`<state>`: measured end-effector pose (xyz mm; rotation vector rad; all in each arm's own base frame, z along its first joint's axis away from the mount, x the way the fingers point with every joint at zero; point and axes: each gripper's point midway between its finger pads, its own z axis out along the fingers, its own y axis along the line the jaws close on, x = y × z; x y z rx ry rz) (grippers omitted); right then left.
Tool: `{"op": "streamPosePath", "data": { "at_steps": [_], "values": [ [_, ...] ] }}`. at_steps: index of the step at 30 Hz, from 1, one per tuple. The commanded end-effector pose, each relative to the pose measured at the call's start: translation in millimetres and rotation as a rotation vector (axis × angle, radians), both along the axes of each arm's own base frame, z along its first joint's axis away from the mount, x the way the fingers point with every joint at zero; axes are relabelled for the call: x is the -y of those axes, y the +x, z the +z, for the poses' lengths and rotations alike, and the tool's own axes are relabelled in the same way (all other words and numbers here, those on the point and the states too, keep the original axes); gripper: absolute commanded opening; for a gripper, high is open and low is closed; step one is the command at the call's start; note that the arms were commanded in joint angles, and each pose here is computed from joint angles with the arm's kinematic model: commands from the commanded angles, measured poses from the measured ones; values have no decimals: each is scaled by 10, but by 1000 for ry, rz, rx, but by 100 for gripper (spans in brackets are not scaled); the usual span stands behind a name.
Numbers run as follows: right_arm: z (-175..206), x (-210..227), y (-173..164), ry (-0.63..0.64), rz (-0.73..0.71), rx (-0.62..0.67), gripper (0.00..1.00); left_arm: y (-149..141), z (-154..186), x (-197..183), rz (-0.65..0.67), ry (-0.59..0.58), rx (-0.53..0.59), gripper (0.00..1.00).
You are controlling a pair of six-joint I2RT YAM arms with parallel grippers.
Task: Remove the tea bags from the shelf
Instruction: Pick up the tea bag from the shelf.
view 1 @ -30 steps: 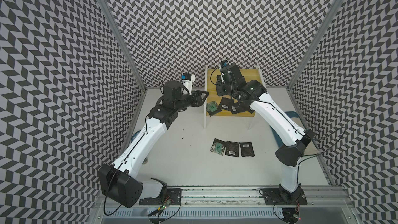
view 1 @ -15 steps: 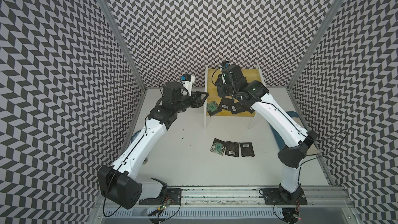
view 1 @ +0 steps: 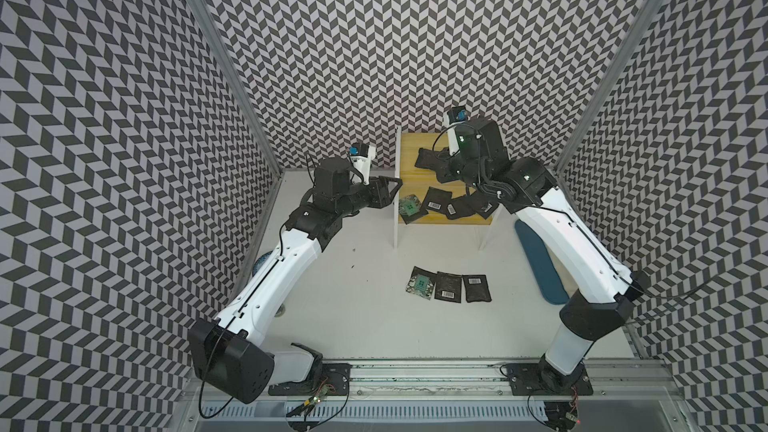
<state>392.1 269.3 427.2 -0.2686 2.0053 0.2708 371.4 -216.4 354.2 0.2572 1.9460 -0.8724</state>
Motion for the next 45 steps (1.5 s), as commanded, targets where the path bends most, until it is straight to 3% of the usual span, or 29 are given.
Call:
{"op": "streamPosePath", "data": {
  "at_steps": [1, 3, 7, 13, 25, 30, 33, 37, 45],
  "values": [
    [-49, -41, 58, -4, 11, 9, 47, -6, 76, -41, 20, -2, 30, 53],
    [-112, -113, 66, 4, 37, -9, 59, -2, 61, -31, 16, -2, 26, 53],
    [-124, -275, 89, 41, 82, -25, 64, 4, 49, -32, 16, -1, 24, 53],
    [-210, -463, 171, 19, 110, -33, 68, -10, 47, -12, 4, -5, 24, 49],
    [-607, -453, 367, -165, -63, -53, 74, -9, 2, -10, 1, -3, 16, 49],
    [-716, -487, 361, -192, -64, -69, 74, -9, 3, -11, 1, -3, 17, 49],
    [-793, -485, 365, -143, -39, -124, 70, -13, 3, -14, 3, -2, 16, 49],
    [-853, -382, 384, -139, -45, -152, 52, -24, 17, -18, 4, -4, 21, 49],
    [-836, -282, 322, -156, -49, -153, 29, -28, 2, -27, 6, -4, 21, 49]
  ]
}}
